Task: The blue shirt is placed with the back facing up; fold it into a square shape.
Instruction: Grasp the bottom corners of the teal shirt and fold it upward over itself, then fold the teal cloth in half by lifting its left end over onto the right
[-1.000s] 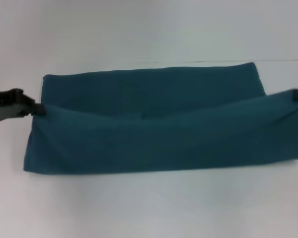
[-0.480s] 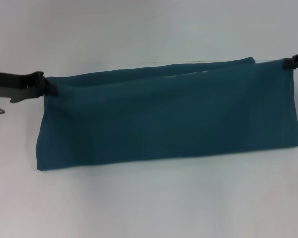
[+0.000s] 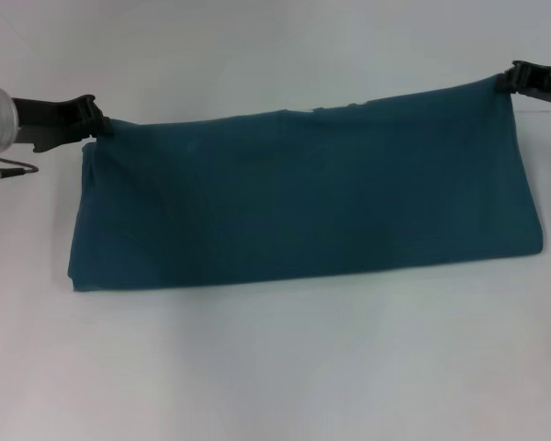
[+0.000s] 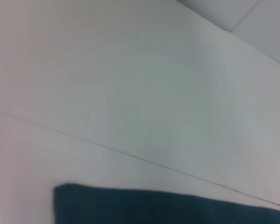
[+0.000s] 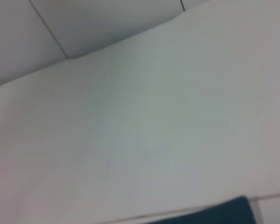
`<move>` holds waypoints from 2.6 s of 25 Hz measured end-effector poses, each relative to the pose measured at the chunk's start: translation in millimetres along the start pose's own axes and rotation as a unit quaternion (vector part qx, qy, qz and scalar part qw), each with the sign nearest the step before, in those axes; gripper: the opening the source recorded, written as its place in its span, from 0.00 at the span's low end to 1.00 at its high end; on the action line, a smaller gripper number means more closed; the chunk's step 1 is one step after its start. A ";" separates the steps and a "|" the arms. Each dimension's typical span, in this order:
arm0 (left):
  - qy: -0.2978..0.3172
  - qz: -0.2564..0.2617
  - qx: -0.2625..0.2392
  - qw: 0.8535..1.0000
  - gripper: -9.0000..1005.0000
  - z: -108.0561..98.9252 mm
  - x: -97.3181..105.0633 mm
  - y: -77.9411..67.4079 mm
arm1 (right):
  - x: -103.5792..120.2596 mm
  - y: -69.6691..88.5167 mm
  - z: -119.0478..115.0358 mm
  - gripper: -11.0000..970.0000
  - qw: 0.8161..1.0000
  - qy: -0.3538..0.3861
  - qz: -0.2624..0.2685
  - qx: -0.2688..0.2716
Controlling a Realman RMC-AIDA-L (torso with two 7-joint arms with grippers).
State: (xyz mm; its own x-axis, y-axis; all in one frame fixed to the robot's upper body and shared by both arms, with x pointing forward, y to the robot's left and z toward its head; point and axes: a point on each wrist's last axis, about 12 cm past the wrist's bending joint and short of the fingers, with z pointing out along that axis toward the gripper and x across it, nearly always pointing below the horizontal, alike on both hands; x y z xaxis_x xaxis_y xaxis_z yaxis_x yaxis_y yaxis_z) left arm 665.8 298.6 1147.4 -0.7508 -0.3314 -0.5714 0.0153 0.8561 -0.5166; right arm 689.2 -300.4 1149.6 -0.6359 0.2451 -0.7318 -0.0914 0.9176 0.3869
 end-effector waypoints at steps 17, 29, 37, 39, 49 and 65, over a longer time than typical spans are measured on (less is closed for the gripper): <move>-0.039 -0.016 -0.029 0.999 0.04 7.2 -4.7 -1.0 | -6.8 27.0 23.8 0.11 0.997 -0.015 -0.056 0.044; -0.049 -0.027 -0.038 0.998 0.07 19.1 2.0 -0.3 | -1.5 25.0 26.3 0.12 0.997 -0.013 -0.053 0.051; -0.068 -0.026 -0.038 0.997 0.08 20.3 -3.1 -4.9 | -3.0 24.7 25.9 0.13 0.997 -0.017 -0.053 0.052; -0.070 -0.026 -0.038 0.996 0.09 20.4 -4.0 -5.5 | -3.5 24.5 25.7 0.13 0.997 -0.018 -0.052 0.053; -0.080 -0.031 -0.044 0.995 0.11 22.2 -5.2 -4.6 | -8.2 24.0 25.5 0.13 0.997 -0.008 -0.058 0.052; -0.076 -0.086 -0.004 0.993 0.47 5.1 12.3 14.5 | -9.2 -19.6 -29.6 0.57 0.999 0.035 0.031 -0.024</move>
State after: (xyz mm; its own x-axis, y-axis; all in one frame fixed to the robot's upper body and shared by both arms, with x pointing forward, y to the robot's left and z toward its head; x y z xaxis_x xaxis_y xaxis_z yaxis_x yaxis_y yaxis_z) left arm 660.1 304.9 1129.7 -0.6335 -0.5282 -0.5654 -0.1096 0.7846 -0.6102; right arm 674.1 -329.9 1165.3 -0.6930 0.2777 -0.6653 -0.0849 0.8850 0.4578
